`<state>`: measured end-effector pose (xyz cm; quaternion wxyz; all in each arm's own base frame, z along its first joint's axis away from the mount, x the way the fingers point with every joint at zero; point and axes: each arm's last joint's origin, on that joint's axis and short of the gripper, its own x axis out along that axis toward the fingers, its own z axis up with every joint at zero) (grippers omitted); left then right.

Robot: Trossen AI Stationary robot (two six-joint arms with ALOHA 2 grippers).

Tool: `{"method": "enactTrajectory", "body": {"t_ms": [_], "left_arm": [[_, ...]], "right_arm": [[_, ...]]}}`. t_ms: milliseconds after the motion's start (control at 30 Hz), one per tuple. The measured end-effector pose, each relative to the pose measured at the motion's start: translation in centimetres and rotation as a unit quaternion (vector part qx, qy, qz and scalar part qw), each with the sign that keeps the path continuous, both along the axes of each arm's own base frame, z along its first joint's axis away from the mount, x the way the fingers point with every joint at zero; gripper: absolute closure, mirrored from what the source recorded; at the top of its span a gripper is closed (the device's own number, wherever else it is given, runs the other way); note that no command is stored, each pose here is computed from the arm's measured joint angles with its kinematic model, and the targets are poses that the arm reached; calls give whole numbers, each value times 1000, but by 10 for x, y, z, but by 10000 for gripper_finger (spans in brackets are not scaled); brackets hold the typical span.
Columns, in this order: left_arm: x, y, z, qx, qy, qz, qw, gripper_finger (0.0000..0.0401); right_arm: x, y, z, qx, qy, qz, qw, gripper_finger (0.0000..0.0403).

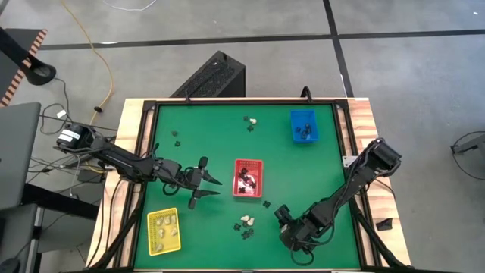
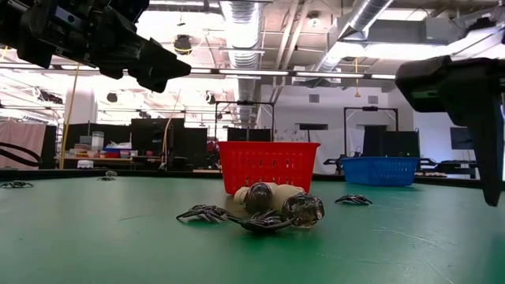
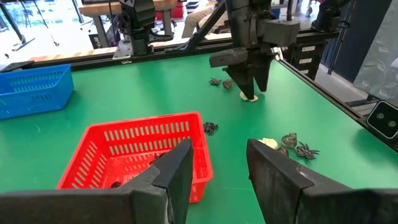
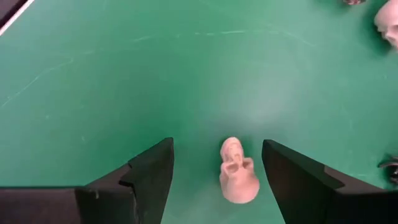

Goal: Sort Halloween decoration
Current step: Put the white skull toy into the yellow bin

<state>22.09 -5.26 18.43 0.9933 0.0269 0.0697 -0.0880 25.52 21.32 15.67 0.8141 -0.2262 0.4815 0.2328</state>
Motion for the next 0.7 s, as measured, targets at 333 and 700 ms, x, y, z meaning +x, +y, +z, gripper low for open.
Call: {"method": "enactTrajectory", "body": {"t_ms": [333,700], "left_arm": [[0,0,-1,1,2,2,1000,260],[0,0,-1,2,5,2,1000,260]], "right_arm": [[2,-15,-1,-24,30,-14,999,133],[4,-17,-2,-12,40,7,999,251]]}}
